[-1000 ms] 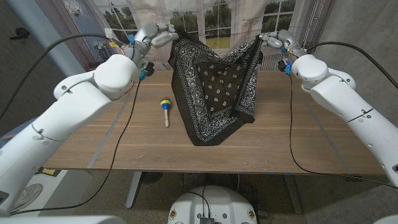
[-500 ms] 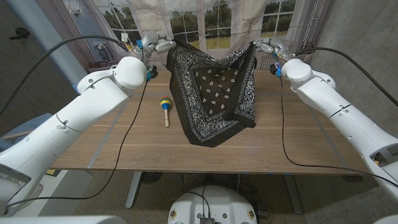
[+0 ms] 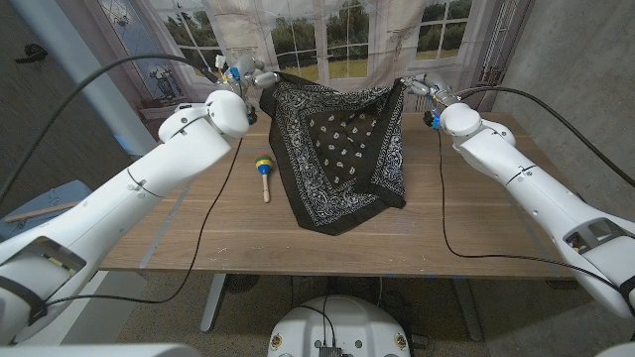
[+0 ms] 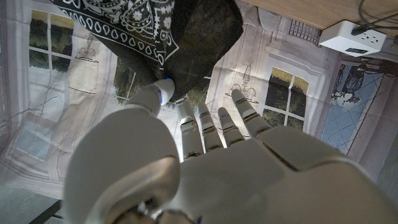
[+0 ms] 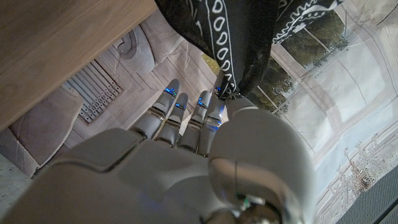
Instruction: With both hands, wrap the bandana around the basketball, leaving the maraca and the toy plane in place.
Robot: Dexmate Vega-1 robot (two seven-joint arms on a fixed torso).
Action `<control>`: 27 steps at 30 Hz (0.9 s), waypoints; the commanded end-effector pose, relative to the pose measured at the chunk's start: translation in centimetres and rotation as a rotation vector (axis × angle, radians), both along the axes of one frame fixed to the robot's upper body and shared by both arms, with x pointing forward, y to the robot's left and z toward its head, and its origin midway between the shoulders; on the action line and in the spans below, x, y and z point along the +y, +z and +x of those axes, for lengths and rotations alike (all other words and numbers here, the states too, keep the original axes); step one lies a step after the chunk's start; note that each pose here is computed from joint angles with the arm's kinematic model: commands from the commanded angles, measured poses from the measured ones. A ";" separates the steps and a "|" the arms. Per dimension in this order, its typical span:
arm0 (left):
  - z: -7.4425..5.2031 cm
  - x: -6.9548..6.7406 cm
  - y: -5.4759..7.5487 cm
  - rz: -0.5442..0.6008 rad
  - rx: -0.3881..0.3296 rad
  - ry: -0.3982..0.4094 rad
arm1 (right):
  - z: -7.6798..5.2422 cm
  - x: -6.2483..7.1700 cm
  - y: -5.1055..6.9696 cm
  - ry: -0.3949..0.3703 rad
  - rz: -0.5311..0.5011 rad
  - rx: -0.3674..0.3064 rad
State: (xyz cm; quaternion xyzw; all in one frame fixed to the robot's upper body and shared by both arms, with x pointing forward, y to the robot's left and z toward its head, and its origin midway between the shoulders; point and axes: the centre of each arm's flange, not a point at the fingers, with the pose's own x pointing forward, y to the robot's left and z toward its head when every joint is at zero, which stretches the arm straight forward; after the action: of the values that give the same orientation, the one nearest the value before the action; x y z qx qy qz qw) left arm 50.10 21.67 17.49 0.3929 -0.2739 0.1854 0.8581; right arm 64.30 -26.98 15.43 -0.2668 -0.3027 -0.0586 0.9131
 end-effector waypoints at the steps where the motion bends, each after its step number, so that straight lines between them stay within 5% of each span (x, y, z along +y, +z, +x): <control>1: 1.0 -0.8 -0.8 -0.018 -0.096 0.310 | 1.8 1.7 -0.7 -0.111 -0.080 -0.053; 12: 2.0 -1.5 -0.6 -0.004 -0.045 0.273 | 3.6 0.8 -1.1 -0.049 -0.044 0.034; 18: 2.5 -1.5 -0.4 -0.015 -0.030 0.106 | 3.7 0.3 -1.4 -0.013 -0.046 0.031; 27: 3.3 -1.7 -0.3 -0.024 -0.037 -0.101 | 2.1 0.4 -1.5 -0.064 -0.111 -0.090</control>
State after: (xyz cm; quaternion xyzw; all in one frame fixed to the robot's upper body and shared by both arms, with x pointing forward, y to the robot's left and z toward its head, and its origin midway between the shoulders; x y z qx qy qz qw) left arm 52.64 20.31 17.08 0.3953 -0.2672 0.2365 0.8464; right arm 67.33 -26.41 14.24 -0.2990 -0.3052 -0.0702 0.9014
